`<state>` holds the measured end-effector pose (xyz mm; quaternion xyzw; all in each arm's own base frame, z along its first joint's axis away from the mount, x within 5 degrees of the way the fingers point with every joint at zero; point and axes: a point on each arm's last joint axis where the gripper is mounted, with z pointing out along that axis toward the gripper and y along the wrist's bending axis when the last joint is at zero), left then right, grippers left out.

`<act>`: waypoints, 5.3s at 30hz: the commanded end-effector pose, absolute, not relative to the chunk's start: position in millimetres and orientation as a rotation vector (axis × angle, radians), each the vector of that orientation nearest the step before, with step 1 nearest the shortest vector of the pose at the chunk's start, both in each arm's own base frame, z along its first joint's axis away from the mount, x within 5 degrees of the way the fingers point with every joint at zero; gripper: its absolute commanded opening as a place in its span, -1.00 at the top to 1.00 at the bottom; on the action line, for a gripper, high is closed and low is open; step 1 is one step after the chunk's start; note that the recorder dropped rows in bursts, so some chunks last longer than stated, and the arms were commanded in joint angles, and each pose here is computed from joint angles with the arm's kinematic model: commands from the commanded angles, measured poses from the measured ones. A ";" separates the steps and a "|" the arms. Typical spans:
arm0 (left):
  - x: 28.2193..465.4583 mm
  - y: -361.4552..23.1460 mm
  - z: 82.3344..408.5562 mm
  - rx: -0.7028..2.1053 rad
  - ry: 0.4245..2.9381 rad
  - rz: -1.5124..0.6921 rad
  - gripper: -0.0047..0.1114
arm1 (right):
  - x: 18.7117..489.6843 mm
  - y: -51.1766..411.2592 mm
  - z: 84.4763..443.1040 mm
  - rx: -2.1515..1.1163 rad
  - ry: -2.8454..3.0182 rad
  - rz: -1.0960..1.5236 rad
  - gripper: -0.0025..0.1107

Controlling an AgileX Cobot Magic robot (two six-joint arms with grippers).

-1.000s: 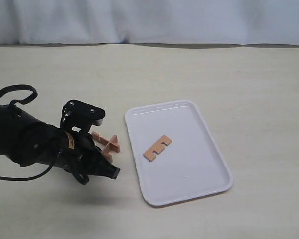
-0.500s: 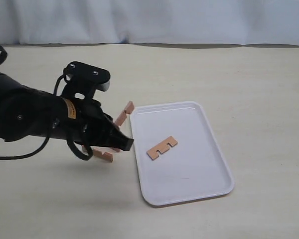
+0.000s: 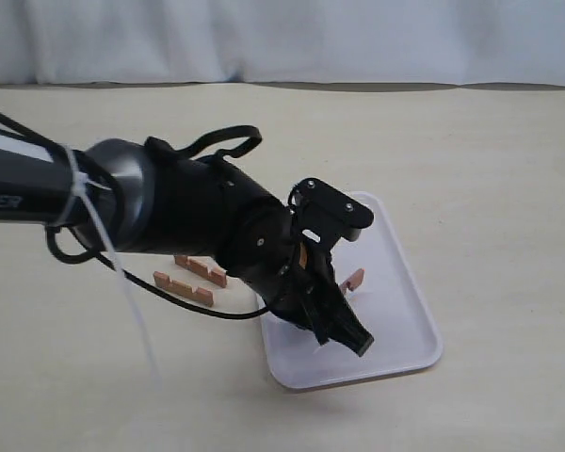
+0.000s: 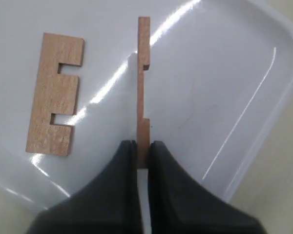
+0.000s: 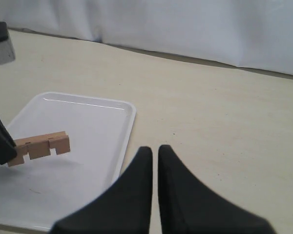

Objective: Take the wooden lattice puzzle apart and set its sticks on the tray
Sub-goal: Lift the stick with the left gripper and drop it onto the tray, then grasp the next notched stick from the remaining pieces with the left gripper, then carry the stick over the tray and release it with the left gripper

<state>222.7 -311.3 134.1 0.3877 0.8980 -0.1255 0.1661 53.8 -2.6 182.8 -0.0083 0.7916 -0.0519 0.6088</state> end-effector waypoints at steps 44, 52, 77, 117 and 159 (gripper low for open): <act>222.8 -152.9 149.7 0.645 2.595 -0.199 -0.18 | 53.6 -2.5 182.6 -0.025 1.824 -0.123 0.88; 229.8 -159.1 139.0 0.641 2.552 -0.233 -0.60 | 53.6 -2.5 182.6 -0.025 1.824 -0.123 0.88; 236.4 -165.2 98.8 0.653 2.598 -0.232 -0.59 | 53.6 -2.5 182.6 -0.025 1.824 -0.123 0.88; 286.6 -287.4 159.5 0.635 2.354 -0.490 0.92 | 53.6 -2.5 182.6 -0.025 1.824 -0.123 0.88; 285.3 -205.4 231.3 0.737 2.625 -0.011 -0.66 | 53.6 -2.5 182.6 -0.025 1.824 -0.123 0.88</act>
